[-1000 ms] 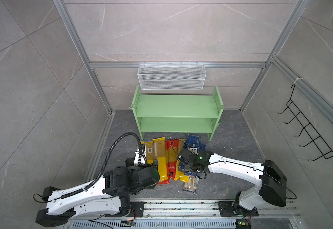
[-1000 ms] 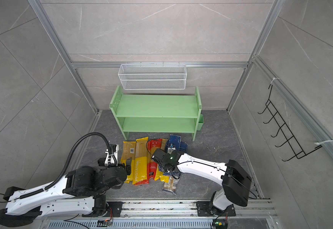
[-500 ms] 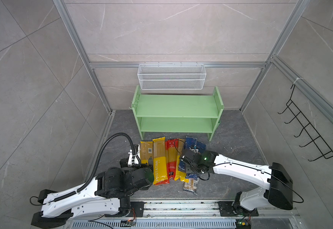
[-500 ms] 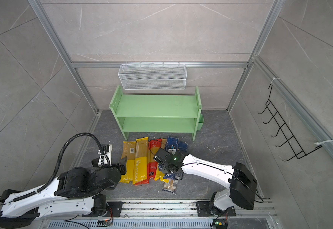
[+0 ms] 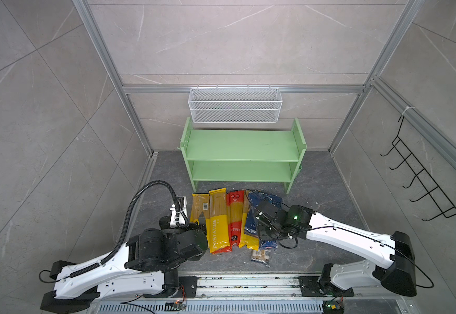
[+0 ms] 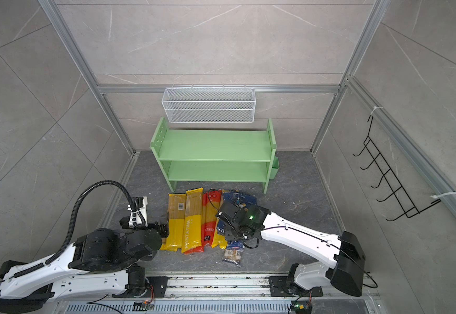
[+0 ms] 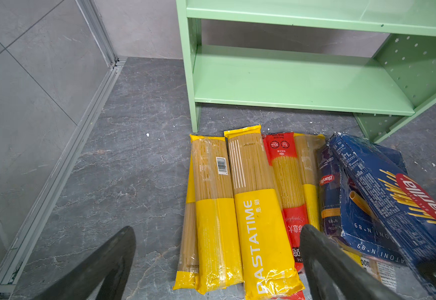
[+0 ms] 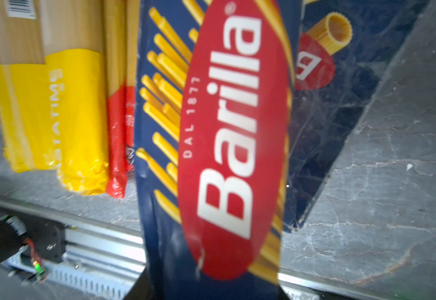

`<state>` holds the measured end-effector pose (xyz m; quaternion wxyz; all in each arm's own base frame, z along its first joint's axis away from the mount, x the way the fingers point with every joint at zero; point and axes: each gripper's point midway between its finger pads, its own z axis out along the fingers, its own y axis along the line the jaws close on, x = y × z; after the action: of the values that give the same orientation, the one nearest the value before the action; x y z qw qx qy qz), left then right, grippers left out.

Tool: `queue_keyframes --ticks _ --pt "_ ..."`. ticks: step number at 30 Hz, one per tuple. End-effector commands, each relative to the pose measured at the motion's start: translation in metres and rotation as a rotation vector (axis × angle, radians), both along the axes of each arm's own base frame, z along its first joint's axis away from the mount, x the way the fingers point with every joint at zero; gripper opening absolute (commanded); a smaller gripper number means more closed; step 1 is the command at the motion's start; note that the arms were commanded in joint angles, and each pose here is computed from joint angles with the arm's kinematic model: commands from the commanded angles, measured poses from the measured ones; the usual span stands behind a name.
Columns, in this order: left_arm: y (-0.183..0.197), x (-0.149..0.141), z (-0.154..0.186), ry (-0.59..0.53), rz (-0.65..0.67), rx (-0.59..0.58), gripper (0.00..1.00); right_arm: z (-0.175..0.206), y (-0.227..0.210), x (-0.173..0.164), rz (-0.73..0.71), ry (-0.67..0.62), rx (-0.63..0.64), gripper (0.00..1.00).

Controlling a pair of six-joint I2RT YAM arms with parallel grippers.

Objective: Arrange pasta packages on shelves
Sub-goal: Pick up the pasta box from the pasta box.

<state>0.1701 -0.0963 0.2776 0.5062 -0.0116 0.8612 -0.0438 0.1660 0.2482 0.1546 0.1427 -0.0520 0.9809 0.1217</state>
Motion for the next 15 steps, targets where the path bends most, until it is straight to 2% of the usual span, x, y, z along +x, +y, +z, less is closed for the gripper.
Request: queue_keyframes --ticks 1,4,8,15 --pt "0.014 0.001 0.016 -0.046 0.042 -0.039 1.0 0.05 0.011 0.006 0.042 -0.105 0.124 0.27" --pt "0.017 0.001 0.016 -0.052 0.047 -0.054 1.0 0.056 0.012 0.008 0.055 -0.122 0.131 0.27" --pt "0.015 0.002 0.014 -0.054 0.05 -0.047 1.0 0.044 0.01 0.012 0.05 -0.116 0.073 0.26" --pt "0.016 0.003 0.02 -0.049 0.061 -0.006 1.0 0.056 0.024 0.009 0.08 -0.115 0.15 0.23"
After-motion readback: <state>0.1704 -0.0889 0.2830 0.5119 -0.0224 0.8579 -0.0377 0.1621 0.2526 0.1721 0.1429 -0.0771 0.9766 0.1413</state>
